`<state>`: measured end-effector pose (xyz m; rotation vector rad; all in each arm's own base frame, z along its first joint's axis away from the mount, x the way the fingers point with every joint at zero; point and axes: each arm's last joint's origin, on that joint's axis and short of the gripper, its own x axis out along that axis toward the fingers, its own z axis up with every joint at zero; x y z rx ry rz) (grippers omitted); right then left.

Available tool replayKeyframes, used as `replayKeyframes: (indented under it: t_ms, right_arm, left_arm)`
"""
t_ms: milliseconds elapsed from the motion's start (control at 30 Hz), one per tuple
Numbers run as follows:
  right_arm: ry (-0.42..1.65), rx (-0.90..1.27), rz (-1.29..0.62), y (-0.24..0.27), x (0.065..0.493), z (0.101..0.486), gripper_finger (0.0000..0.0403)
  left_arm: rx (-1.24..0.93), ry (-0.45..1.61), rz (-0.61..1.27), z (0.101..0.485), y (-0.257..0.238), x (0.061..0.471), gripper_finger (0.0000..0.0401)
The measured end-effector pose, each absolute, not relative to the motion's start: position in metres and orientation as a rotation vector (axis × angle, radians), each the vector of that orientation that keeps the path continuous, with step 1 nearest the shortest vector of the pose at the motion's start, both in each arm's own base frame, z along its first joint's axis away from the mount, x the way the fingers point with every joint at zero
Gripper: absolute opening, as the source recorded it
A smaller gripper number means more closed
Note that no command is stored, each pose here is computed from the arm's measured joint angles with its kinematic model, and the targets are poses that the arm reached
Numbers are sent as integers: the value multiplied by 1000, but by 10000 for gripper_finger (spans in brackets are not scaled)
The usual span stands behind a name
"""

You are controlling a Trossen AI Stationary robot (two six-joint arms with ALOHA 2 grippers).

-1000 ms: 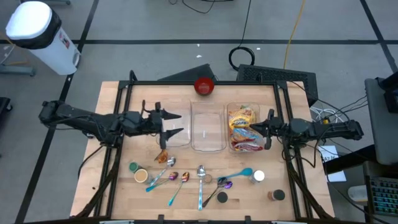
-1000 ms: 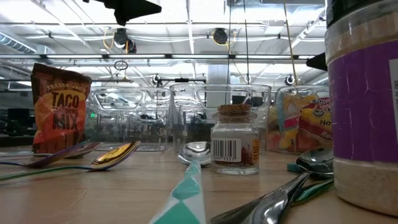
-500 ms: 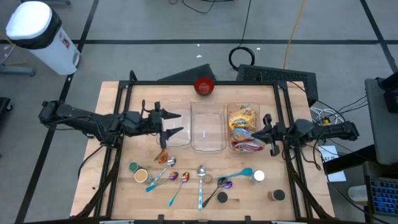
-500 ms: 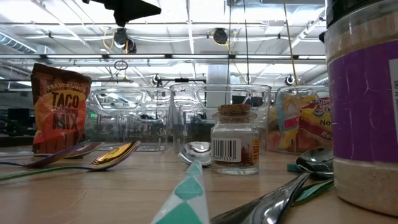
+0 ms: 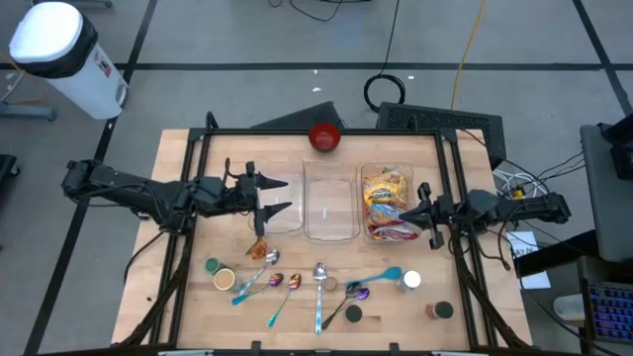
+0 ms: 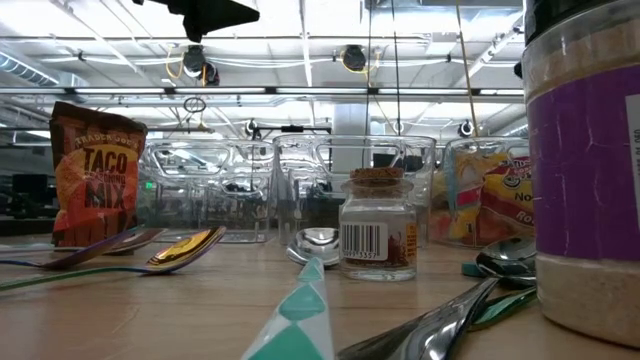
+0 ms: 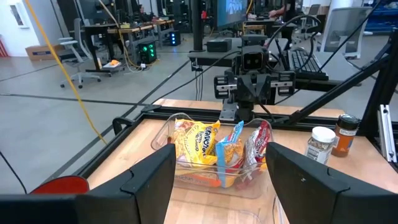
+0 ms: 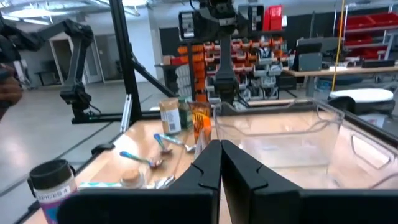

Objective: Pick & Place Food Item
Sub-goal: Put the orange seasoning pack into the left transparent bin

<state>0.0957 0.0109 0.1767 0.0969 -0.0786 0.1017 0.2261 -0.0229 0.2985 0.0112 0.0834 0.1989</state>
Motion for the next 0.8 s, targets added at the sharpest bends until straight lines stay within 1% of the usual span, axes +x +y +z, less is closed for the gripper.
replayKeyframes:
  t_ms: [300,800]
  right_arm:
    - [-62,97,99,11,96,175,0]
    - [-63,97,98,11,96,175,0]
  left_arm:
    - [-2,81,199,299,-23,226,257]
    - [-222,64,194,298,-24,226,257]
